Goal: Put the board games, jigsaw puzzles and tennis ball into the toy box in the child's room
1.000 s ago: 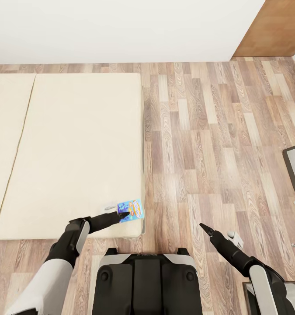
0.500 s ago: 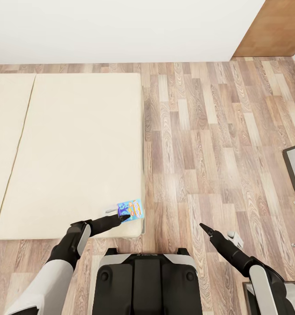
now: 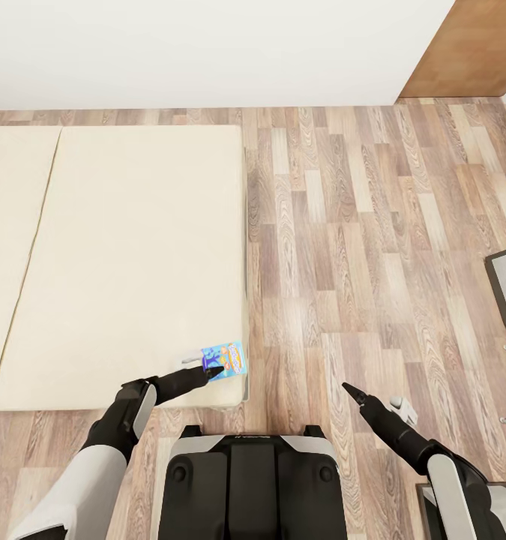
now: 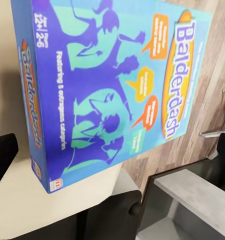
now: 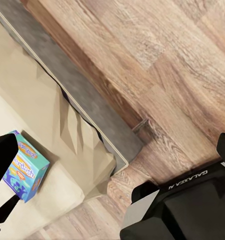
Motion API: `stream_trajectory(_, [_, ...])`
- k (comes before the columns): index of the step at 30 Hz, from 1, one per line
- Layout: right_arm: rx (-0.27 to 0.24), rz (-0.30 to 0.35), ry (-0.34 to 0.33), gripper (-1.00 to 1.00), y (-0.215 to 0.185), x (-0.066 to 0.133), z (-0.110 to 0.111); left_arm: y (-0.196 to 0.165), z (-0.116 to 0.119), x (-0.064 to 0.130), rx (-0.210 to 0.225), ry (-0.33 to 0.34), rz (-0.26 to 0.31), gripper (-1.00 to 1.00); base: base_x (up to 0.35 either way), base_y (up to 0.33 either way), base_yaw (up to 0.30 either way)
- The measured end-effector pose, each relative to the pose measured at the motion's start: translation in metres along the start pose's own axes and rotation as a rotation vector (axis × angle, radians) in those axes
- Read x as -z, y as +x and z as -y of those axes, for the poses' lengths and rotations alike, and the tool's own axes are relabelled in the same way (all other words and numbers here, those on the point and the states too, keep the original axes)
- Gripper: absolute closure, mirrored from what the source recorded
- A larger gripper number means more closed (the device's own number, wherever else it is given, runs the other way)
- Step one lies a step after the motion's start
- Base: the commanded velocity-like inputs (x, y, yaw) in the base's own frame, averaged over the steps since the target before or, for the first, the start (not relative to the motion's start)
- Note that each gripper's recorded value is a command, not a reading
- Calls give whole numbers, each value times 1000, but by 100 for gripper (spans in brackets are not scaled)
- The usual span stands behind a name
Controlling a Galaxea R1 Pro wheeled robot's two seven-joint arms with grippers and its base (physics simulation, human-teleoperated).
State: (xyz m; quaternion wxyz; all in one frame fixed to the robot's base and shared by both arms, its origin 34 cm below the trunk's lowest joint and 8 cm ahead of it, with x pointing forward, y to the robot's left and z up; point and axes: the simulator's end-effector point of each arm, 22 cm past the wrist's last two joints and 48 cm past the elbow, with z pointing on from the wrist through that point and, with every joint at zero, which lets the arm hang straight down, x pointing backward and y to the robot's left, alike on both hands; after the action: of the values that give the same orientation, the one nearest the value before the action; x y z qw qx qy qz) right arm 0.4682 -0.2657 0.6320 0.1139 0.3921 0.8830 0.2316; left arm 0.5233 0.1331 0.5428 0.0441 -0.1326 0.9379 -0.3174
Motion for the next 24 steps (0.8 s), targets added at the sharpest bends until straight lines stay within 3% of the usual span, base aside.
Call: stream_trajectory(24, [2,-2,-1,-100,1,-1,-1,-2,2,1,-6,14,5,-100,0,0,0])
